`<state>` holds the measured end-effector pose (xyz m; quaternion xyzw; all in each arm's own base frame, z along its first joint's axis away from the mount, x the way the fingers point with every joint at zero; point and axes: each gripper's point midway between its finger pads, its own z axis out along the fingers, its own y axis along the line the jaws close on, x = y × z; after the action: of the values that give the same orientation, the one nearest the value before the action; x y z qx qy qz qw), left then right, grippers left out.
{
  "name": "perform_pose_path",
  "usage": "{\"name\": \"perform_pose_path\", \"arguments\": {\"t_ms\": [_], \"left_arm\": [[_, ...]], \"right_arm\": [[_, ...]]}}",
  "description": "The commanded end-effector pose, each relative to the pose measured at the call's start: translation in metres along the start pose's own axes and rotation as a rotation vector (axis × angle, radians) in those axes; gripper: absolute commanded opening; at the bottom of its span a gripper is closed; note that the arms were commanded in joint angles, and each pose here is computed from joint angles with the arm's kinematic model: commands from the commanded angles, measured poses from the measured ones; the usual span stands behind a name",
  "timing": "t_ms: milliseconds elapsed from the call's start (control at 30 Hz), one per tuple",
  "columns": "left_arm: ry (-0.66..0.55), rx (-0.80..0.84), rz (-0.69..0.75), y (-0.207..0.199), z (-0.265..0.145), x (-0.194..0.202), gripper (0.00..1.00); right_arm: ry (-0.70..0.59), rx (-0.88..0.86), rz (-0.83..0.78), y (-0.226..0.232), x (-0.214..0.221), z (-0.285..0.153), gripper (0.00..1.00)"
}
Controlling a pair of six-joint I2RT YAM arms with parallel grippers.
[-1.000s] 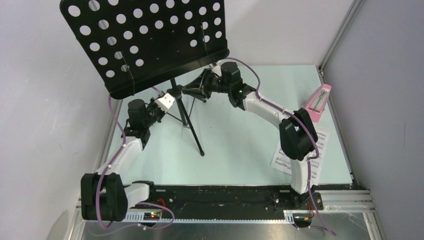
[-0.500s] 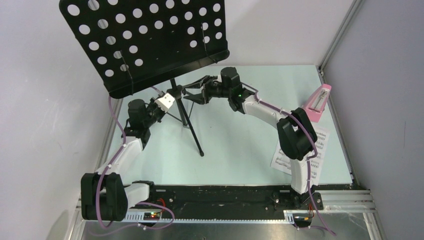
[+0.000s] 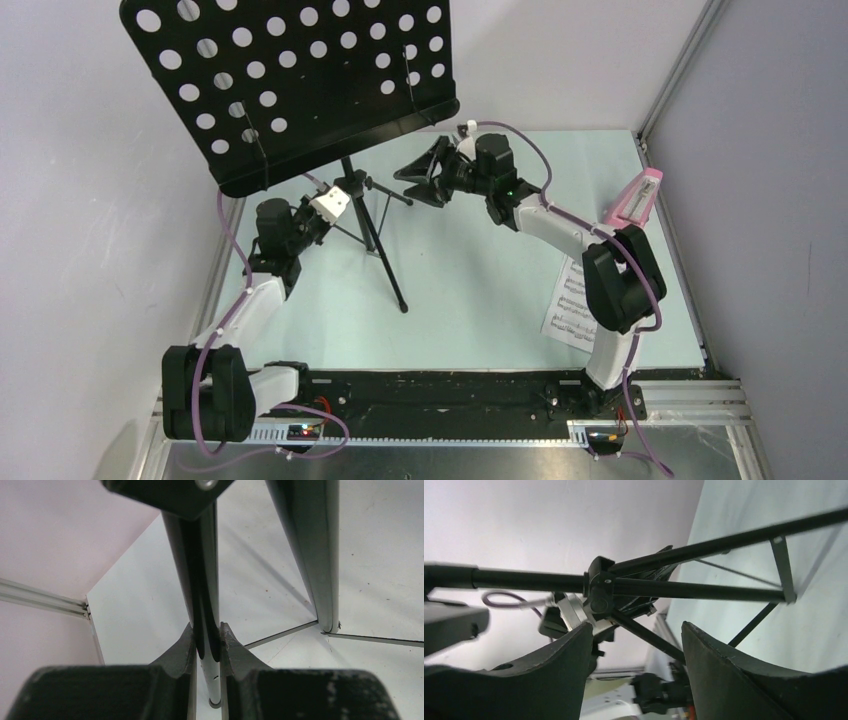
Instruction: Set up the instrument practice props
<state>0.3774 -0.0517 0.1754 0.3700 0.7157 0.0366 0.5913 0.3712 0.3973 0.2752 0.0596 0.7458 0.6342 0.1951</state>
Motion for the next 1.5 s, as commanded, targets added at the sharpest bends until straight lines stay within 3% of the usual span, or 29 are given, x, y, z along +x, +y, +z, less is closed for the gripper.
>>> {"name": "perform_pose_path", "arguments": {"t_ms": [0, 300, 833, 967, 1267, 1467], "left_arm": [[0.020, 0.071, 0.055, -0.021, 0.000, 0.013, 0.00], [0.006, 0.089, 0.039, -0.025, 0.000, 0.011, 0.00], [0.007, 0.098, 0.024, -0.028, 0.001, 0.012, 0.00], [0.006, 0.096, 0.023, -0.027, 0.001, 0.011, 0.00], [0.007, 0.095, 0.023, -0.027, 0.000, 0.012, 0.00], [0.008, 0.096, 0.021, -0.028, 0.001, 0.012, 0.00]], "right_arm": [[-0.013, -0.201, -0.488, 0.052, 0.005, -0.006, 0.69], [0.022, -0.293, -0.778, 0.075, 0.011, 0.016, 0.69], [0.046, -0.241, -0.791, 0.040, 0.025, 0.050, 0.72], [0.023, -0.253, -0.765, 0.044, 0.024, 0.054, 0.65], [-0.007, -0.235, -0.767, 0.051, 0.021, 0.051, 0.40], [0.044, -0.206, -0.626, 0.053, 0.026, 0.049, 0.16]]}}
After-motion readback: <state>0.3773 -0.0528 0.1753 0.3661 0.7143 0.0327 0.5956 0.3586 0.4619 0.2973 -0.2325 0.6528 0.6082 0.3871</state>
